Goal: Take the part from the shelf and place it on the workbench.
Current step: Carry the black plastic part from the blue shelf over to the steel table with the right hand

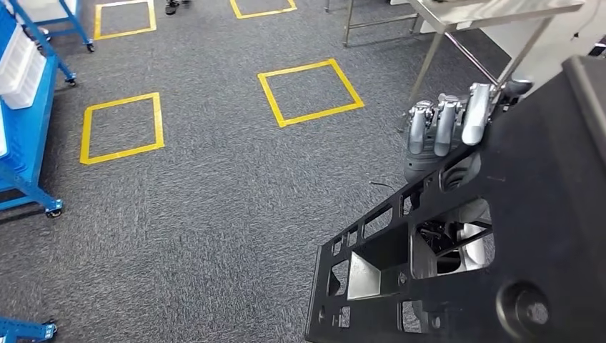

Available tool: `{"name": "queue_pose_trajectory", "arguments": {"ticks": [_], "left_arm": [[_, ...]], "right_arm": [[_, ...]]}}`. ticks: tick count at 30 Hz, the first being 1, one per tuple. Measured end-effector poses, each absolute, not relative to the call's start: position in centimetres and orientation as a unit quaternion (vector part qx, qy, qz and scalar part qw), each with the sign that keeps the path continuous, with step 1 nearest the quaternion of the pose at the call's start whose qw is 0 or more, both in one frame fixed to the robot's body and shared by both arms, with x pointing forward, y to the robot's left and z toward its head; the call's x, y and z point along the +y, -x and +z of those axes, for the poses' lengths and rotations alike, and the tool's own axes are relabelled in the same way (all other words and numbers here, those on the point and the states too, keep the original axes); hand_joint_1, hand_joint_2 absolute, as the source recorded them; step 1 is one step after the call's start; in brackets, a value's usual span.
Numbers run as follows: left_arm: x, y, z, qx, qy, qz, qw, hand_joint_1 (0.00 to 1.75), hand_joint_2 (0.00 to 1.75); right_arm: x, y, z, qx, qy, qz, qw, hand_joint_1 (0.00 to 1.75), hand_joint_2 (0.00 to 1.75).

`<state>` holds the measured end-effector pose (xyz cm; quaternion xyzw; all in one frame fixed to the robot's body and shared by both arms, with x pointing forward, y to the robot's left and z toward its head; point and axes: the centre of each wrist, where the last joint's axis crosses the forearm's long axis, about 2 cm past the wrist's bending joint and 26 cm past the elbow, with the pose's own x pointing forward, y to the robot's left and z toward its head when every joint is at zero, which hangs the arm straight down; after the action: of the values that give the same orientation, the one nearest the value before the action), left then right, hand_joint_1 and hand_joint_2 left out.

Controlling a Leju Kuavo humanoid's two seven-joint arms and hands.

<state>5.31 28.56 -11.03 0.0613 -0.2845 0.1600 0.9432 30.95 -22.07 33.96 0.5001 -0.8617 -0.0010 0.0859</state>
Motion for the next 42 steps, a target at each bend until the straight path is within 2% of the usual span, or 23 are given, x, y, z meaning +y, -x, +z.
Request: {"name": "queue_pose_trajectory", "arguments": {"ticks": [42], "left_arm": [[29.2,-5.1,-11.1,-0.261,-0.066,0.162,0.949,0.00,0.00]], "right_arm": [[-21.8,-31.4,33.4,-0.862,-0.497,-0.010,0.098,1.75,1.75]]}}
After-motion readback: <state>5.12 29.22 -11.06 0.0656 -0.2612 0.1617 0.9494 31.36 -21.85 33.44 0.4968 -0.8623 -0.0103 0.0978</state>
